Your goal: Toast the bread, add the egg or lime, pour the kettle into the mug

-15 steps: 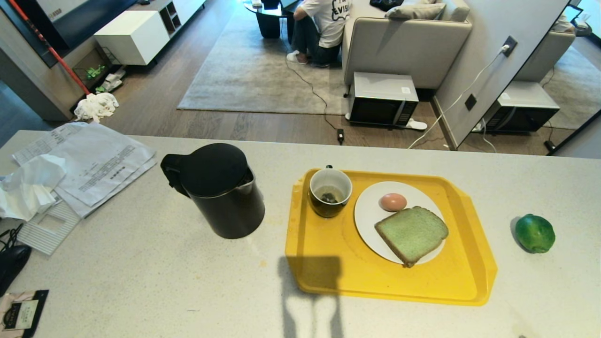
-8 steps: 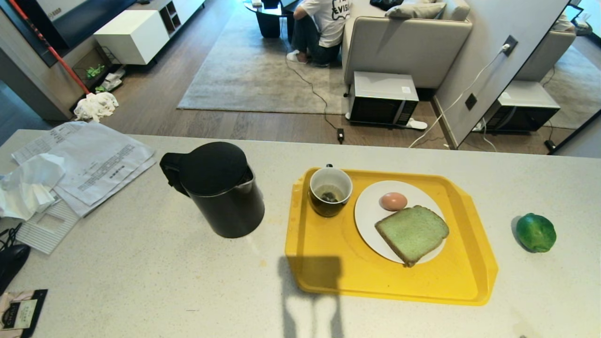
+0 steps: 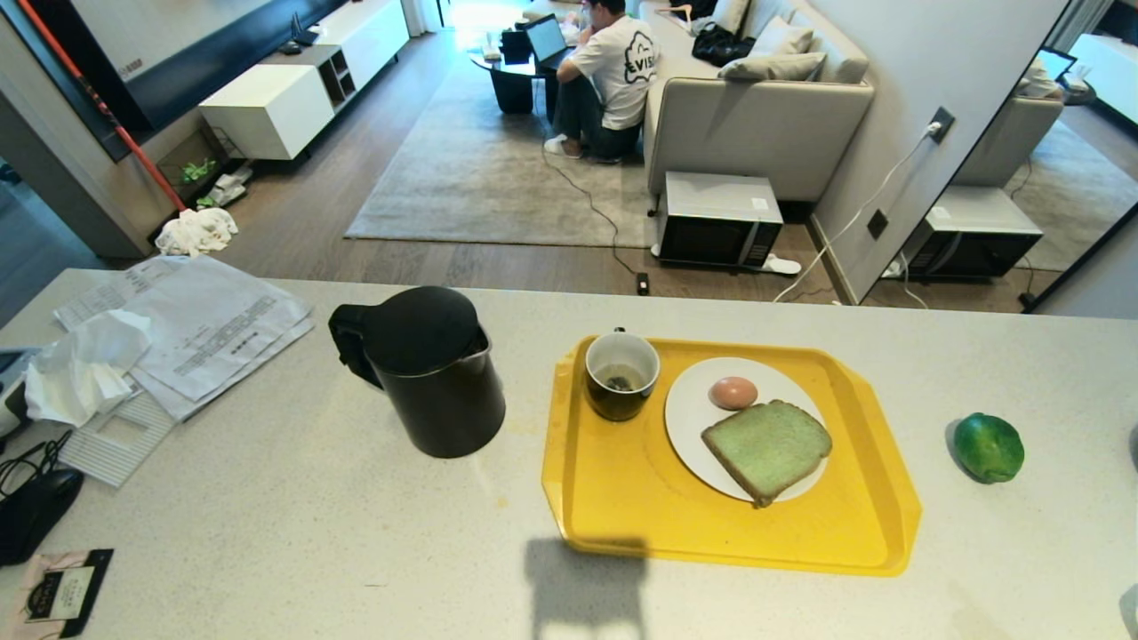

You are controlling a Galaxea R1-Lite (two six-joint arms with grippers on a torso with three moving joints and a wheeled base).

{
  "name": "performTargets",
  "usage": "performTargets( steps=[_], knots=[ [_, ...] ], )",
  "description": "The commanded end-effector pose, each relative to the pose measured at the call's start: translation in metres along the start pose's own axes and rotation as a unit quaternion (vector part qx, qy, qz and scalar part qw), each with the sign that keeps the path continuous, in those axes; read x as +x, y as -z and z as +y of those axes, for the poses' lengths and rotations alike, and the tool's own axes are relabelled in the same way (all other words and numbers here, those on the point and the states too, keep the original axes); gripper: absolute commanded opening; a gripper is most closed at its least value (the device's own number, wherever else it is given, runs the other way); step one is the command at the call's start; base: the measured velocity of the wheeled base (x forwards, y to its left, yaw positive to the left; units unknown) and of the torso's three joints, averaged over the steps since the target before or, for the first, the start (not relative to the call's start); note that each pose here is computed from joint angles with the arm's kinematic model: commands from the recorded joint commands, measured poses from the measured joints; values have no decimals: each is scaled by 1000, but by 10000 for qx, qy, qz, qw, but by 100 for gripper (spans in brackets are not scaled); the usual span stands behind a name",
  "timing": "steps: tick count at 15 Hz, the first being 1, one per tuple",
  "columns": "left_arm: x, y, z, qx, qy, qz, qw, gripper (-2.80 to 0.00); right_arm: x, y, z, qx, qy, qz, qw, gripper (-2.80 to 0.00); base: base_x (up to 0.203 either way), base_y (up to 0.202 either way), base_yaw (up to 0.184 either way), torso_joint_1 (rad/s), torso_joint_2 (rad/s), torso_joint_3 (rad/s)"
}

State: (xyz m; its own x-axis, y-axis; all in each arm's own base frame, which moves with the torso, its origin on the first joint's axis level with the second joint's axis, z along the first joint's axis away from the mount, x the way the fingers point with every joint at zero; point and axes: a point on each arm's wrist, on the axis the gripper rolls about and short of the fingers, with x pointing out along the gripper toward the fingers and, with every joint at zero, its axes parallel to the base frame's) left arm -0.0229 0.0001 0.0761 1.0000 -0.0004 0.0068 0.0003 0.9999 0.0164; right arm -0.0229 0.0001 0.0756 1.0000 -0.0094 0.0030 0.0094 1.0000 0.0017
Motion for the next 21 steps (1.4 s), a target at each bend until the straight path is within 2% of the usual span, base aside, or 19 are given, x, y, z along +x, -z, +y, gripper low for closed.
performTargets(
  steps=[1, 21],
  knots=[
    [0, 0, 0, 2, -2, 4, 10000, -280, 0, 0, 0, -1, -1, 7, 10000, -280, 0, 0, 0, 2, 2, 54],
    [0, 0, 0, -51, -2, 4, 10000, -280, 0, 0, 0, -1, -1, 7, 10000, -280, 0, 0, 0, 0, 0, 1]
  ],
)
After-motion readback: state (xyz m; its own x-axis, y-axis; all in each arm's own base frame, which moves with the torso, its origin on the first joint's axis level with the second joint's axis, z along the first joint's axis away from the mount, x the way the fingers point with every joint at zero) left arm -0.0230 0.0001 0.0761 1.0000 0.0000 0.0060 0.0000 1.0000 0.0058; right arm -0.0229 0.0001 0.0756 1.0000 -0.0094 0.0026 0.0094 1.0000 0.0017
